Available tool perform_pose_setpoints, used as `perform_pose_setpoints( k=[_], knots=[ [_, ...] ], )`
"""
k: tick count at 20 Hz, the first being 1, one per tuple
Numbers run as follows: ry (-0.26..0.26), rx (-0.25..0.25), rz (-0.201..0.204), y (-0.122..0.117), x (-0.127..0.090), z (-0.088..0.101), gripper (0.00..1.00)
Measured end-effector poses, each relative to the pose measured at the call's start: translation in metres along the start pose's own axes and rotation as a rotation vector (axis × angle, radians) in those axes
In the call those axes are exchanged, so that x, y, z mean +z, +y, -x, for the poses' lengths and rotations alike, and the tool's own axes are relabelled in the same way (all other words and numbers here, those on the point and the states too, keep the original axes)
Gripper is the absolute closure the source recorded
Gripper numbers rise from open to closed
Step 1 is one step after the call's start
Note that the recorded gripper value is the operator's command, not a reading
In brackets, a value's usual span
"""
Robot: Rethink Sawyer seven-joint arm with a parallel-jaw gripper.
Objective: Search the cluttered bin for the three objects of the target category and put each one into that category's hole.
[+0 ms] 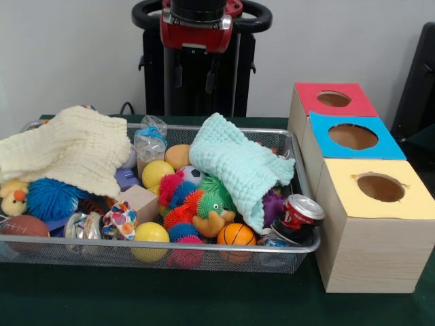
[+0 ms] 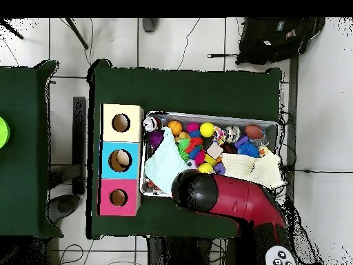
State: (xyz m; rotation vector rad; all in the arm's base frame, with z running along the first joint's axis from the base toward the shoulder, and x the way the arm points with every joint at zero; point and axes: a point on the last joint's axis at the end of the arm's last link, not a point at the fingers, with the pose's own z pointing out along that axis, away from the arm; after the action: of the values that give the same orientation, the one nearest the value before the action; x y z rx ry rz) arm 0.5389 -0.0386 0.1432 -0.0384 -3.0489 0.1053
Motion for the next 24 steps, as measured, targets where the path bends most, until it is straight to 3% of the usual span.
perform_pose_setpoints(
  k=[24],
  knots=[
    [0.083, -0.015, 0.031, -0.042, 0.055, -0.016, 0.0]
  ],
)
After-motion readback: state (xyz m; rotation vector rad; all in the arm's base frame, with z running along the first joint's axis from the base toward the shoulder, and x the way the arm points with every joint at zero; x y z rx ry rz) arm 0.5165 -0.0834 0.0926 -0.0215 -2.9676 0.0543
